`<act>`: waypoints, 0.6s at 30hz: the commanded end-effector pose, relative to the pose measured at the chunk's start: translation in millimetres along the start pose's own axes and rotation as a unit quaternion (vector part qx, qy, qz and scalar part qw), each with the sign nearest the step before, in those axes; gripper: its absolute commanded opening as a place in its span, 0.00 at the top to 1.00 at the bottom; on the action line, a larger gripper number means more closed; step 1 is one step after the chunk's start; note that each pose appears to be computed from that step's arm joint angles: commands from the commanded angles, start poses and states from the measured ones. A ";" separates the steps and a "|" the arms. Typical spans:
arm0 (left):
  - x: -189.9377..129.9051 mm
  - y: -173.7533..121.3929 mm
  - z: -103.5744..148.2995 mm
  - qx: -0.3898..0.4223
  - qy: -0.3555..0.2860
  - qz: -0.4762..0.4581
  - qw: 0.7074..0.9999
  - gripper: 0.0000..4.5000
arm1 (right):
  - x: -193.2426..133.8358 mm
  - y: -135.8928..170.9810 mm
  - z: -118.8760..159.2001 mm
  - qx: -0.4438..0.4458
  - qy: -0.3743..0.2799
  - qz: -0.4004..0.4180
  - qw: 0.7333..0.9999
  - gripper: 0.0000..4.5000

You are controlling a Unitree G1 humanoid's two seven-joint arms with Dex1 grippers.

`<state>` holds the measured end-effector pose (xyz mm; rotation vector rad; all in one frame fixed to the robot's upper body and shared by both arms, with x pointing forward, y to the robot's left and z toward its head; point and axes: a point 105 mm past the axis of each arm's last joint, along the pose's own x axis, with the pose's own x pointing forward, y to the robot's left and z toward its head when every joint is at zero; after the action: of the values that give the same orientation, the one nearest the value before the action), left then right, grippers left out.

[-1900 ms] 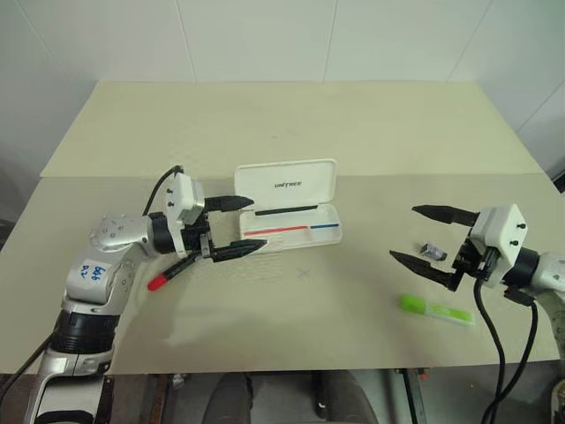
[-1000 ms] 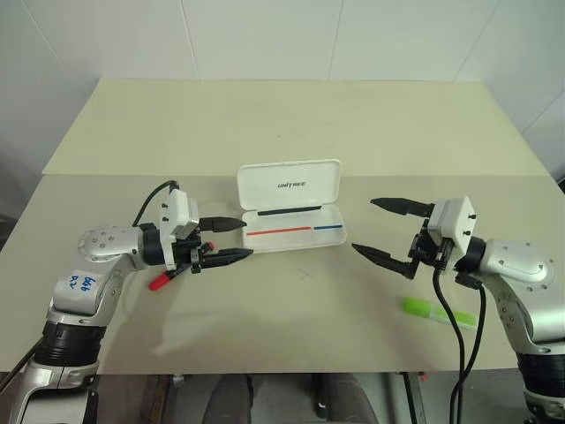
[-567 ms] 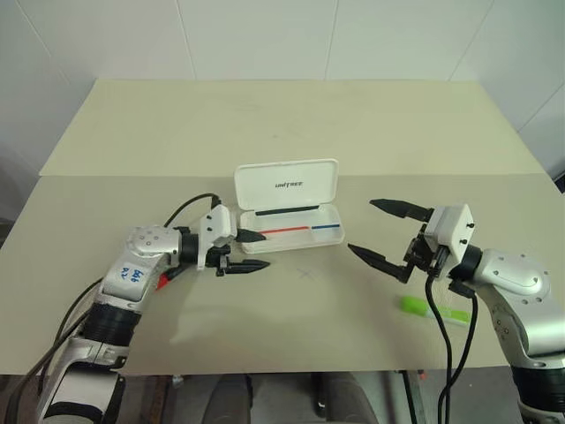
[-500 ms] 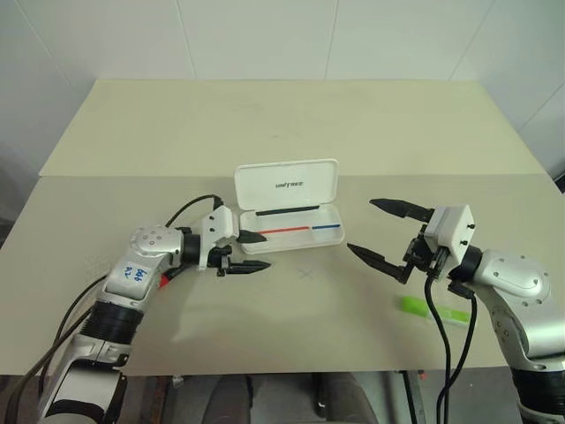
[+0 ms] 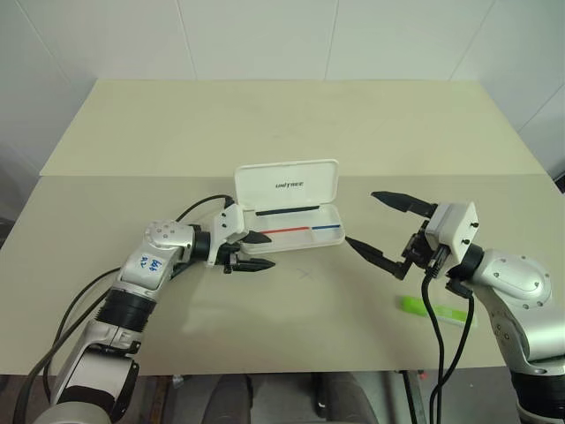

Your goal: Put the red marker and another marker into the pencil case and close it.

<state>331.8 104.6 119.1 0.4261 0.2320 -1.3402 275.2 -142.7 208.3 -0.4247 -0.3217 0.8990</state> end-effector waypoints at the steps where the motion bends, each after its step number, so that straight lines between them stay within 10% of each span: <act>1: -0.4 1.4 -9.0 0.013 0.055 -0.011 0.998 0.39 | 4.3 -2.8 20.0 -0.025 -0.033 -0.003 0.999 0.00; 10: -3.3 11.6 -4.1 0.049 0.101 0.000 0.994 0.99 | 11.5 -10.0 27.9 -0.039 -0.046 0.001 0.998 0.00; 18: 3.2 -9.4 28.3 0.081 0.072 -0.035 0.994 0.99 | 10.6 -12.0 23.7 -0.037 -0.037 0.007 0.999 0.00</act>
<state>331.8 96.5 135.3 0.6521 0.2891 -1.3508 281.5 -134.6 229.8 -0.4499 -0.3982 0.9151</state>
